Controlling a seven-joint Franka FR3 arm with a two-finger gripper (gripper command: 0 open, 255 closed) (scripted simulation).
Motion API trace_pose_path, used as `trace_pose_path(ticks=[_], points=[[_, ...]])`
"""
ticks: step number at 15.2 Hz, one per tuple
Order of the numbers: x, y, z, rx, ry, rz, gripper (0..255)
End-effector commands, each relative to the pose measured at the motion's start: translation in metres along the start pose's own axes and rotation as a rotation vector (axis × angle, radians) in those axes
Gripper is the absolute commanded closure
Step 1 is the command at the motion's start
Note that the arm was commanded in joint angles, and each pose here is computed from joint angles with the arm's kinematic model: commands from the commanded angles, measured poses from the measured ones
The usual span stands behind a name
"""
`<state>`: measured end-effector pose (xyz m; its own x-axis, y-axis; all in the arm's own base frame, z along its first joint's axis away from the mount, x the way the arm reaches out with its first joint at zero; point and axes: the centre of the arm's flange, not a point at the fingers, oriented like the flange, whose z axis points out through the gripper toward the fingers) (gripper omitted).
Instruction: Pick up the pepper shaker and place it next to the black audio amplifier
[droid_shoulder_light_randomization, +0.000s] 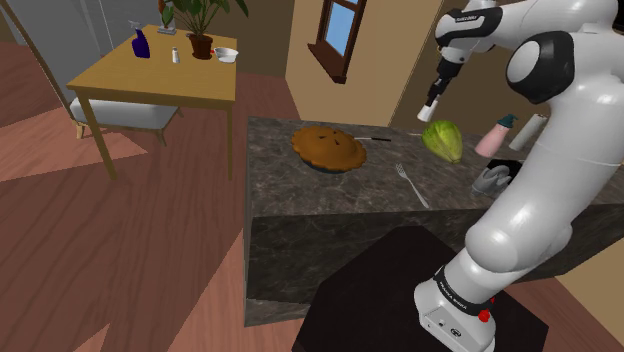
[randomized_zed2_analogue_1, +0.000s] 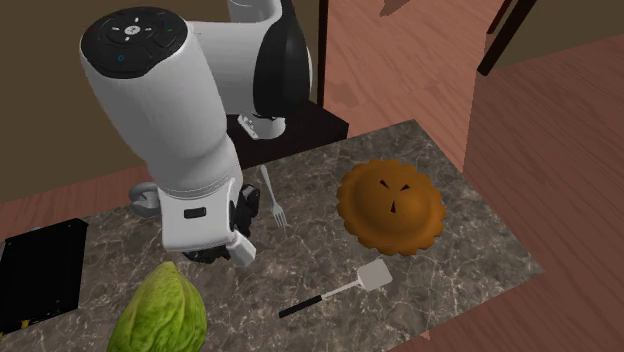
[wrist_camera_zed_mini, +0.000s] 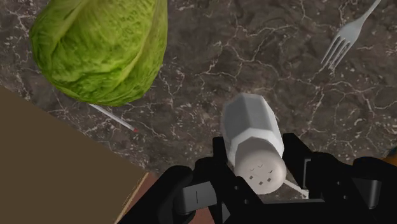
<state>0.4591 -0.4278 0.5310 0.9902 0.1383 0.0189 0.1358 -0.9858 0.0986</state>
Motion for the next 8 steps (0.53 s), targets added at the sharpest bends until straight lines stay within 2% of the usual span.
trace_pose_path(ticks=[1,8], points=[[-0.02,0.017,0.002,0.0,0.0,-0.001,255],[-0.094,0.073,0.006,0.0,0.0,-0.001,255]])
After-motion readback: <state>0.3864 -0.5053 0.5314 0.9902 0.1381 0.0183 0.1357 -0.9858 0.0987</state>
